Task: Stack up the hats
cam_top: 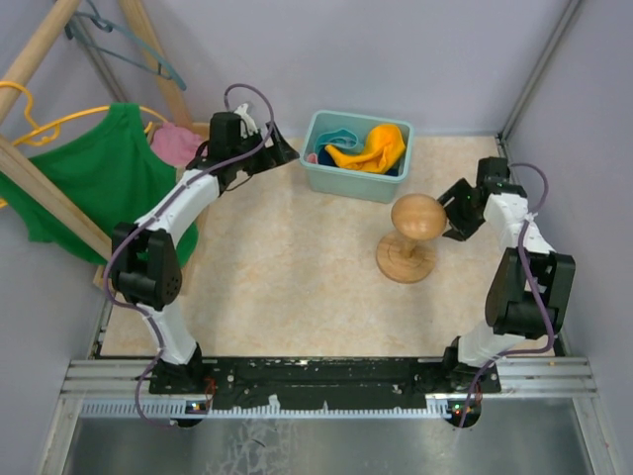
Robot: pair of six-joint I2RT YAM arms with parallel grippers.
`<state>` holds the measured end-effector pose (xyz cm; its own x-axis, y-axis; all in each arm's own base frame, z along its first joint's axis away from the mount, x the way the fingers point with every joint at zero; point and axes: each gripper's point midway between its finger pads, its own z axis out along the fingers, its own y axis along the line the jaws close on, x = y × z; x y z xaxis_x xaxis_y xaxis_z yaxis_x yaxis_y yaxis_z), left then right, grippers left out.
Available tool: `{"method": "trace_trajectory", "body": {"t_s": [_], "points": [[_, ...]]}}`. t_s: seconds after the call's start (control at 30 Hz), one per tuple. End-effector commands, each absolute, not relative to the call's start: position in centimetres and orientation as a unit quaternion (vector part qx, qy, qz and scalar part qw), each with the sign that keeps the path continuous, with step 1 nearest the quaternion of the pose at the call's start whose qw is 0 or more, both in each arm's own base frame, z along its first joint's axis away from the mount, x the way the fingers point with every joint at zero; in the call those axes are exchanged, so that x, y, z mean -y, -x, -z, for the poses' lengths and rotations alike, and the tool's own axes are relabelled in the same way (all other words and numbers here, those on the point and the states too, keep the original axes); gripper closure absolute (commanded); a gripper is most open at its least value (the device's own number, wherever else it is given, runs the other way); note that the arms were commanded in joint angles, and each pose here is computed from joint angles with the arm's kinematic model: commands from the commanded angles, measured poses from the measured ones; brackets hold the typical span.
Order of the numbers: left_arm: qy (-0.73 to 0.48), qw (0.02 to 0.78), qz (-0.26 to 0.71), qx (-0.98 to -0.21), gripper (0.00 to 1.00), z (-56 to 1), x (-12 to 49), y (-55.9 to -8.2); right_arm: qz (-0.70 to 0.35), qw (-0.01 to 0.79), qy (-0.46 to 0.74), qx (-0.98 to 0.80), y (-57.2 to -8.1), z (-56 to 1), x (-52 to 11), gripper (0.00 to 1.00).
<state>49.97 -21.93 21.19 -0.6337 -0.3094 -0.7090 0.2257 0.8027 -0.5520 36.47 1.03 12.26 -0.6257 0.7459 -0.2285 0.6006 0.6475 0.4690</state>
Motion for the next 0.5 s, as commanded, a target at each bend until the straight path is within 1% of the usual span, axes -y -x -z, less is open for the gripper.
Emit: {"method": "trace_trajectory", "body": {"t_s": [0.0,0.17,0.27,0.37,0.47], "points": [[0.033,0.474,0.345,-0.810,0.01,-25.3,20.3,-49.8,-0.208,0.222,-0.383,-0.872,-36.9,-11.9,-2.1,0.31],[0.041,0.492,0.383,-0.781,0.01,-25.8,19.1,-49.2,-0.196,0.224,-0.382,-0.875,-36.8,-9.8,-1.8,0.32],[0.036,0.478,0.403,-0.779,0.01,-26.1,18.9,-48.6,-0.197,0.222,-0.384,-0.874,-36.7,-8.0,-1.8,0.36],[0.000,0.494,0.405,-0.770,0.00,-27.6,19.2,-48.1,-0.191,0.227,-0.380,-0.876,-36.7,-6.5,-1.6,0.37],[-0.011,0.490,0.391,-0.779,0.00,-28.1,19.5,-48.9,-0.162,0.230,-0.367,-0.887,-36.6,-5.4,-0.7,0.37]]}}
